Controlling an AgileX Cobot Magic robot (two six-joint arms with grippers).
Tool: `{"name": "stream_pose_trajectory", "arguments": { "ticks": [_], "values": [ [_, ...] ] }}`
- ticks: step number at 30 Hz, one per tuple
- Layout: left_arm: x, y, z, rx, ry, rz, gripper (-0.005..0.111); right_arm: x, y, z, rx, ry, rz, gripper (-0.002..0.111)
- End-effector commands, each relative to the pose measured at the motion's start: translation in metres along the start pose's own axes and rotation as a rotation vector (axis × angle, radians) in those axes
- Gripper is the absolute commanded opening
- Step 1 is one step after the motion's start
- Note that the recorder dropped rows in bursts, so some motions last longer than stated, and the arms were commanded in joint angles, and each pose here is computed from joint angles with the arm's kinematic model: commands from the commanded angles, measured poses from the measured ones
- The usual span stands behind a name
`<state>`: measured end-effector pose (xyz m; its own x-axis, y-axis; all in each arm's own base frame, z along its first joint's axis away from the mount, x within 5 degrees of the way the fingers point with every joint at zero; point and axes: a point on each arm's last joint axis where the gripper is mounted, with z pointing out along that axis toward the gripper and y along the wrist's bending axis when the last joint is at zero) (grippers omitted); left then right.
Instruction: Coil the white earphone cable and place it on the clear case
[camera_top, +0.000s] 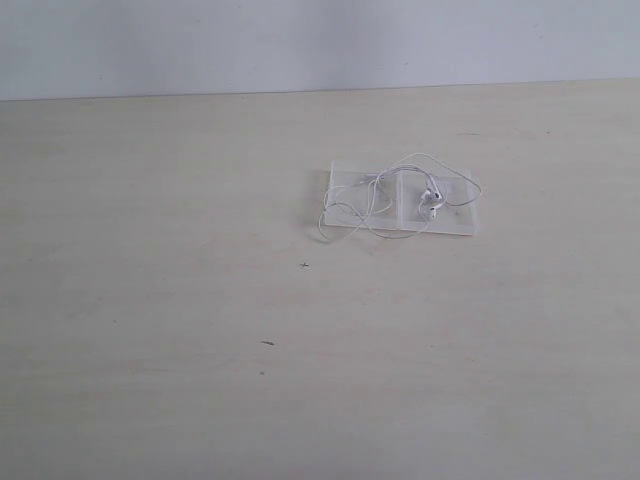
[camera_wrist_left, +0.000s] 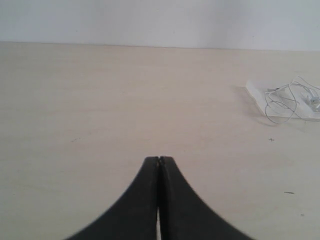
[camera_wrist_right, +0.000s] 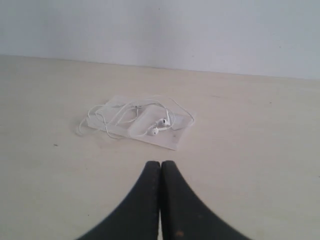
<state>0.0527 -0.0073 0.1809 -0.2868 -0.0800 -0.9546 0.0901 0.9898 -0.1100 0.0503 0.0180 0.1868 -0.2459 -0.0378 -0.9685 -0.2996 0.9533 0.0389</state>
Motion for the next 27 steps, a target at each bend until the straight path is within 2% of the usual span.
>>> {"name": "stream_pose_trajectory", "arguments": {
  "ticks": [1, 7, 13, 17, 27],
  "values": [
    [0.0, 0.0, 0.0, -0.001, -0.007, -0.005, 0.0, 0.001, -0.002, 0.001, 0.018, -0.033, -0.046, 0.0],
    [0.0, 0.0, 0.0, -0.001, -0.007, -0.005, 0.0, -0.002, -0.005, 0.001, 0.071, -0.062, -0.101, 0.0],
    [0.0, 0.0, 0.0, -0.001, -0.007, -0.007, 0.0, -0.002, -0.013, 0.0, 0.227, -0.06, -0.054, 0.0],
    [0.0, 0.0, 0.0, -0.001, -0.007, -0.007, 0.0, -0.002, -0.013, 0.0, 0.225, -0.064, -0.005, 0.0],
    [0.0, 0.0, 0.0, -0.001, -0.007, -0.007, 0.0, -0.001, -0.013, 0.0, 0.223, -0.052, -0.003, 0.0]
  ]
}}
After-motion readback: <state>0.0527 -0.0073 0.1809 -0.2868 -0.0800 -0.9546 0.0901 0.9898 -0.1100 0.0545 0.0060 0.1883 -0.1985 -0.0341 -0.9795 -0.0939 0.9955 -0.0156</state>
